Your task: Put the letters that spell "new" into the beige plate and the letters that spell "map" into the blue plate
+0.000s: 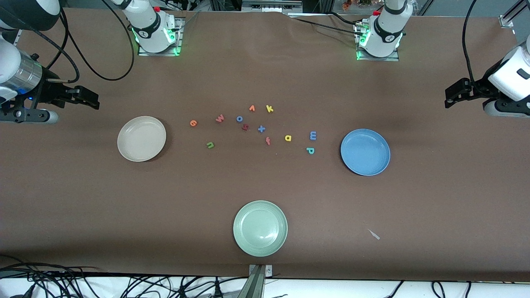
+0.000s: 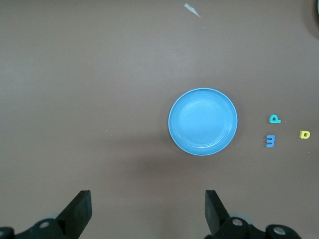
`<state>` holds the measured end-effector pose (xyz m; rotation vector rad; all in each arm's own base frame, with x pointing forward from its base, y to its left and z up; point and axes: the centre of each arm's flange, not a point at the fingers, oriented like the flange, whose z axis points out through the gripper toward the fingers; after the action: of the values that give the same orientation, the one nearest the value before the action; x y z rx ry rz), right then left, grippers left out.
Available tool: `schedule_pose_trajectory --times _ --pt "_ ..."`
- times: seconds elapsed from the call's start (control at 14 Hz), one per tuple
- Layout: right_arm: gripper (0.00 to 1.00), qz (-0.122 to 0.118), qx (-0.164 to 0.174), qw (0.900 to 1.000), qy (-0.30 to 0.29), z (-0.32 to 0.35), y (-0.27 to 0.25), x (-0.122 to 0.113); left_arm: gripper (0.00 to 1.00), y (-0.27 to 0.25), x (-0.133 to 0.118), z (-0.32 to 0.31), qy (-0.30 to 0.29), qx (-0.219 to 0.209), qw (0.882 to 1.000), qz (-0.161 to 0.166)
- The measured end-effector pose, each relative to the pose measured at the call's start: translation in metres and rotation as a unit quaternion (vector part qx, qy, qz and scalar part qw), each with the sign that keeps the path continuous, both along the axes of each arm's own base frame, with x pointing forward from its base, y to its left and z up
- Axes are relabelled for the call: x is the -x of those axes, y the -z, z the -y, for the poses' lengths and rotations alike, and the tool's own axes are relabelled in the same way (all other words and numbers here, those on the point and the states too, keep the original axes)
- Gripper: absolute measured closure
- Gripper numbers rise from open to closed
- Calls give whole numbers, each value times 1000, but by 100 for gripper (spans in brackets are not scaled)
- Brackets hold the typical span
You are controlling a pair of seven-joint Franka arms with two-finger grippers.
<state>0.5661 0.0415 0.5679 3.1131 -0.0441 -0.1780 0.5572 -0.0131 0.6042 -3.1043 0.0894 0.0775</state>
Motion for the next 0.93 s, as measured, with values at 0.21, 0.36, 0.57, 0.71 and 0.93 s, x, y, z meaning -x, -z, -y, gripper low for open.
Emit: schedule_pose_trajectory --times 0.21,0.36,0.57,0.71,0.93 --pt "0 0 0 1000 0 0 0 0 0 0 0 1 1 0 1000 0" --pt "0 0 0 1000 0 0 0 0 0 0 0 1 1 0 1000 0" --pt "0 0 0 1000 0 0 0 0 0 0 0 3 3 0 1000 0" --pt "0 0 0 1000 0 0 0 0 0 0 0 5 4 0 1000 0" --pt "0 -1 0 1000 0 0 0 0 0 0 0 11 2 0 1000 1"
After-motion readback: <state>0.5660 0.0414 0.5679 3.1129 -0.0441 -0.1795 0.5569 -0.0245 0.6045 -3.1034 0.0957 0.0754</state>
